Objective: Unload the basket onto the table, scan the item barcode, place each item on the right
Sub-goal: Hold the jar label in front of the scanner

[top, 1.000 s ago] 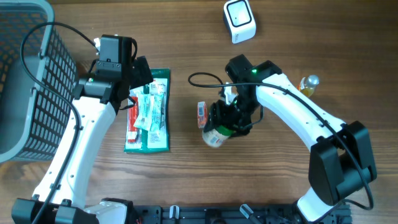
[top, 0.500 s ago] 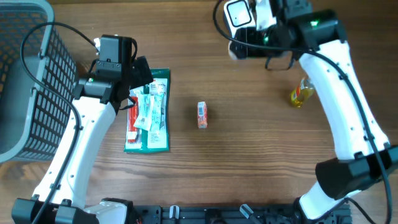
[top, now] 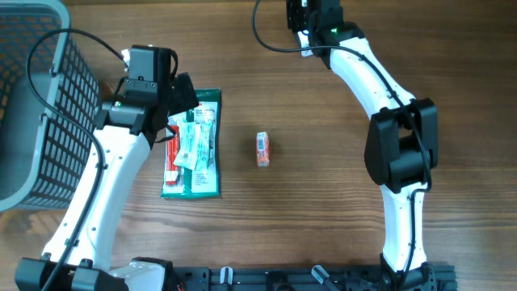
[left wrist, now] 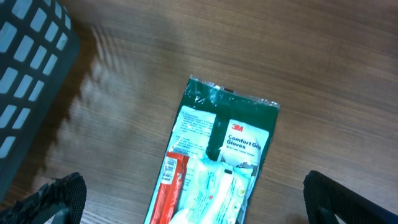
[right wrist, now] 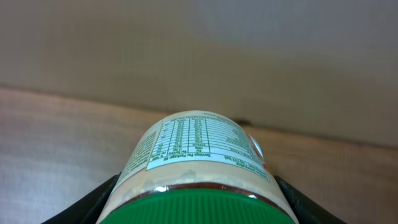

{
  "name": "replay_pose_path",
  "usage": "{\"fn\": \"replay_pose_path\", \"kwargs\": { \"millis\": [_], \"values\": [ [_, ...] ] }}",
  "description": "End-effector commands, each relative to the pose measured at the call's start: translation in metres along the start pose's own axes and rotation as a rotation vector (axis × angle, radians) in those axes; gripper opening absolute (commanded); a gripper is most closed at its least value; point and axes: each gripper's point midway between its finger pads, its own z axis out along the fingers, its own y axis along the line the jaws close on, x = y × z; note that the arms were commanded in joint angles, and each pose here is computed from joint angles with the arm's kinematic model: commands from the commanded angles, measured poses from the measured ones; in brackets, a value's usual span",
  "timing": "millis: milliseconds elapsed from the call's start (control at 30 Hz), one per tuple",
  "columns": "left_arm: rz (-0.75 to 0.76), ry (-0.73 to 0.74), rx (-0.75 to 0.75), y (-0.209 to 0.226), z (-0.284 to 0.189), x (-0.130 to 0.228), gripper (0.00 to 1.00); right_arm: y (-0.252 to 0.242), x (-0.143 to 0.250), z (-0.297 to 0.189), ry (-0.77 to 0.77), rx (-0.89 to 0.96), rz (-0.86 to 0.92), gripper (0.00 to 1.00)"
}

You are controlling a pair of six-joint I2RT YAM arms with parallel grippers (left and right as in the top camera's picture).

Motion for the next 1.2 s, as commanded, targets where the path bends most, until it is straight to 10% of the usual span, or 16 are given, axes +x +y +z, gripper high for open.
{"fn": "replay_pose_path", "kwargs": {
  "millis": [0, 667, 933, 1067, 1167],
  "values": [
    [-0.002, -0.006, -0.013, 0.003, 0.0, -0.002, 1.0, -0.023, -0.028, 0.001, -0.098, 0.044, 0.013, 0.04],
    [-0.002, -0.006, -0.014, 0.003, 0.0, -0.002, 1.0, -0.018, 0.03, 0.046, -0.055, -0.194, -0.231, 0.1],
    [-0.002, -0.006, -0.013, 0.003, 0.0, -0.002, 1.0, -0.028, -0.075, -0.037, -0.202, -0.178, -0.163, 0.05],
    [-0.002, -0.006, -0.013, 0.003, 0.0, -0.002, 1.0, -0.032, -0.06, -0.111, 0.054, -0.202, 0.021, 0.05],
    [-0.002, -0.006, -0.013, 0.003, 0.0, -0.002, 1.0, -0.033, 0.031, -0.169, 0.507, -0.178, 0.154, 0.11]
  ]
}}
